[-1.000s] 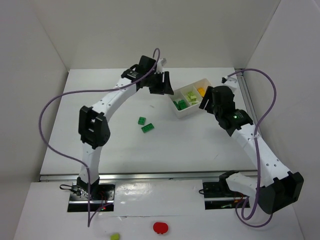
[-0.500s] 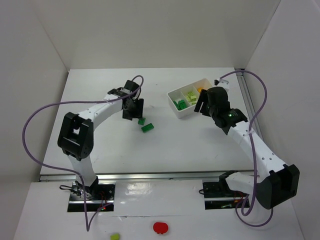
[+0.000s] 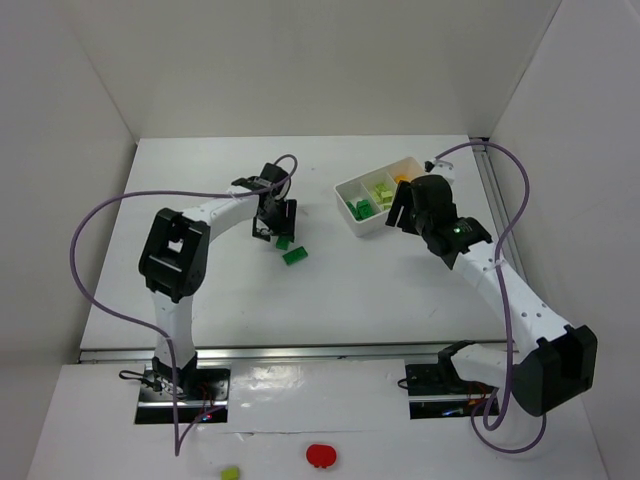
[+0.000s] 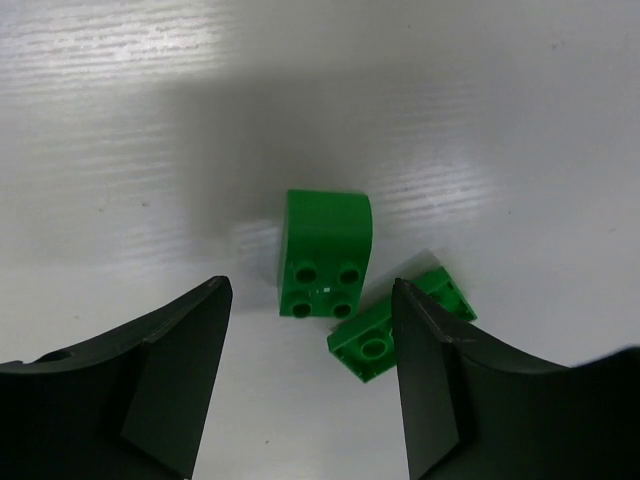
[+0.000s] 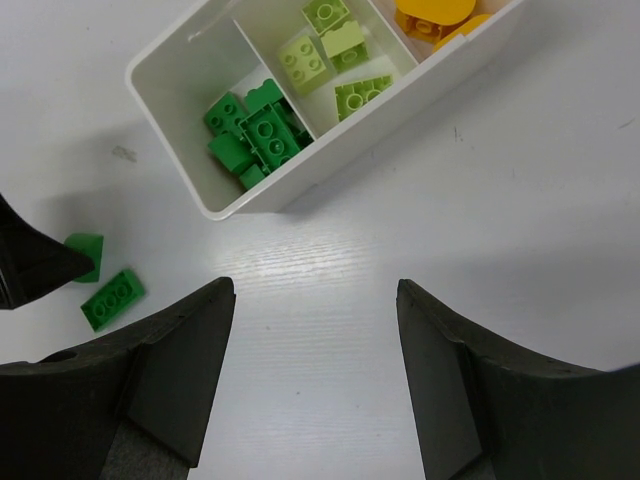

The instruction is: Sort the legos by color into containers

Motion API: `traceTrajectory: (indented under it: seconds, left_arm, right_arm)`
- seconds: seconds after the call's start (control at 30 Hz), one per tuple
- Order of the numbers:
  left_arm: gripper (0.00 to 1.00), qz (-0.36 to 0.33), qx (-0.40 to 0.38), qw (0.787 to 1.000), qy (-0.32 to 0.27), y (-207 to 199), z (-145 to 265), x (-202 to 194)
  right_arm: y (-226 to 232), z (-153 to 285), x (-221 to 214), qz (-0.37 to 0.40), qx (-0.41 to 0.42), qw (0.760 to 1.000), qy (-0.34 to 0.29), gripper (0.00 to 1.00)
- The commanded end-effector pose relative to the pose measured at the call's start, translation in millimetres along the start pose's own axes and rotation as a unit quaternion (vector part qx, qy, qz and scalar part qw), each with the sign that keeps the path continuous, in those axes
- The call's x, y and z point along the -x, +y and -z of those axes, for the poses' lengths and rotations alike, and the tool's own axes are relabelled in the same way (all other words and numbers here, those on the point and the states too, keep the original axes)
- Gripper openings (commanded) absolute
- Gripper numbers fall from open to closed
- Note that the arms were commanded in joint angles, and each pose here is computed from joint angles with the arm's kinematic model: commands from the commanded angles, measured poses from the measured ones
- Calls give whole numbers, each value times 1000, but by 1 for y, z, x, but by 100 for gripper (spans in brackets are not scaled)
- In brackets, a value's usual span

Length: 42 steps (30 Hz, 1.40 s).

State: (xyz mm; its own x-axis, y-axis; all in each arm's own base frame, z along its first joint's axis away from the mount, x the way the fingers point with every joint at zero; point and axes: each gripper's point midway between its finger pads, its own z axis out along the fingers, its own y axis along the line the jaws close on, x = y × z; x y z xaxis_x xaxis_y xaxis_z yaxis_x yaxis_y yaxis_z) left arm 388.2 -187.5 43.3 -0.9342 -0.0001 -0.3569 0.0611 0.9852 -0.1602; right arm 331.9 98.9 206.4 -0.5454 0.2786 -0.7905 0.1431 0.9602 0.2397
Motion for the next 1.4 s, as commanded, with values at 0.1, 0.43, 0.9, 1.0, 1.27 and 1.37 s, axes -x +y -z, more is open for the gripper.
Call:
traceTrajectory:
  seconds: [0.1, 0.43, 0.9, 1.0, 1.27, 1.37]
  left_arm:
    - [74, 17, 18, 1000, -7, 3, -17, 15]
    - [31, 12, 15, 1000, -2, -5, -21, 20]
    - [2, -91, -213, 965, -123, -168, 89, 91]
    - [2, -97, -224, 961, -128, -189, 81, 98]
    - [15, -91, -228, 960, -137, -211, 46, 121]
    - [24, -93, -236, 957, -142, -217, 44, 128]
  right_arm:
    - [8, -1, 10, -8, 12, 1000, -21, 73]
    - [9, -7, 8, -5, 7, 1000, -13, 73]
    - [10, -10, 7, -5, 6, 1000, -13, 73]
    - [7, -8, 9, -6, 1, 1000, -17, 73]
    - [1, -1, 15, -6, -12, 1000, -26, 73]
    - [-3, 2, 16, -6, -21, 999, -30, 73]
